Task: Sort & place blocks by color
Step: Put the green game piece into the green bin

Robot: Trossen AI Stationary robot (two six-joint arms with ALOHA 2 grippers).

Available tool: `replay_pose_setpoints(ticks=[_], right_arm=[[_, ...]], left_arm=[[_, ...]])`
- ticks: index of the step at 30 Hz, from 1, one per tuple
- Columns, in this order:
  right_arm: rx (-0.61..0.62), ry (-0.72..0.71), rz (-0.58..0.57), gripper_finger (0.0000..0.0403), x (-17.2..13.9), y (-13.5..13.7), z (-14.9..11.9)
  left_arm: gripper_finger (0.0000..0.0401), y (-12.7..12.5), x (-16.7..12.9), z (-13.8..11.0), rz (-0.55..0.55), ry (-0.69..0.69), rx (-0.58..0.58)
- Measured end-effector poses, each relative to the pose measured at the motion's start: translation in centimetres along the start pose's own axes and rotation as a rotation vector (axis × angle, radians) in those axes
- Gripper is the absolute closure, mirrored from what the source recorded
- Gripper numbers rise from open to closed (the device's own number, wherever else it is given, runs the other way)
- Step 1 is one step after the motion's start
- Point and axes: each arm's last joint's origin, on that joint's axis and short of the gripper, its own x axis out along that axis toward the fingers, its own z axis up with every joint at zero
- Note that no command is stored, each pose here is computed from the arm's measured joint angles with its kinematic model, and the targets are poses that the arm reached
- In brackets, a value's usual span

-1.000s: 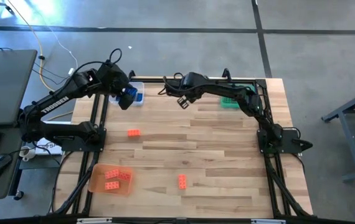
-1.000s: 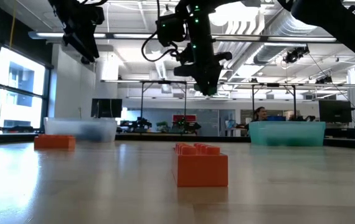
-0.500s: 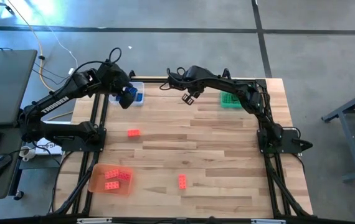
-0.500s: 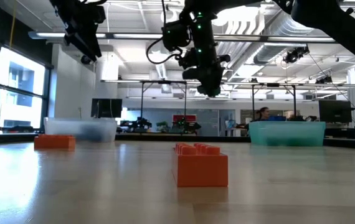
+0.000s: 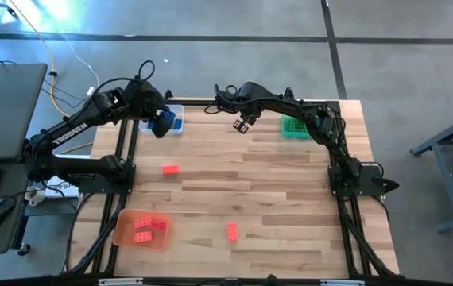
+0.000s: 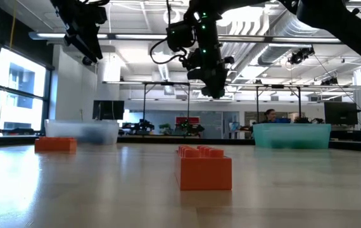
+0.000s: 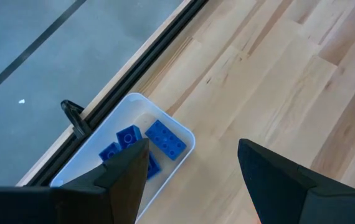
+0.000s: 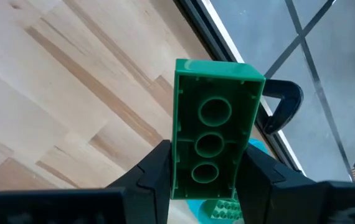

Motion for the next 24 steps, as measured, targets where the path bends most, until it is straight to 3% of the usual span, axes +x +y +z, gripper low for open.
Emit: replay_pose_setpoints(ticks=[7, 13, 24], right_arm=[[0.014, -0.012, 0.012, 0.0291, -1.1, -0.6, -1.0], [0.052, 0.063, -0.053, 0.0291, -0.8, -2.8, -6.9], [0.398, -0.063, 0.023, 0.0291, 0.2, -7.8, -13.6]], left_arm=[[0.0169, 0.0, 0.0, 0.0, 0.001, 0.000, 0.000], [0.0169, 0.0, 0.0, 0.0, 0.005, -0.002, 0.000], [0.0169, 0.1, 0.0, 0.5, 0.010, -0.047, -0.006]])
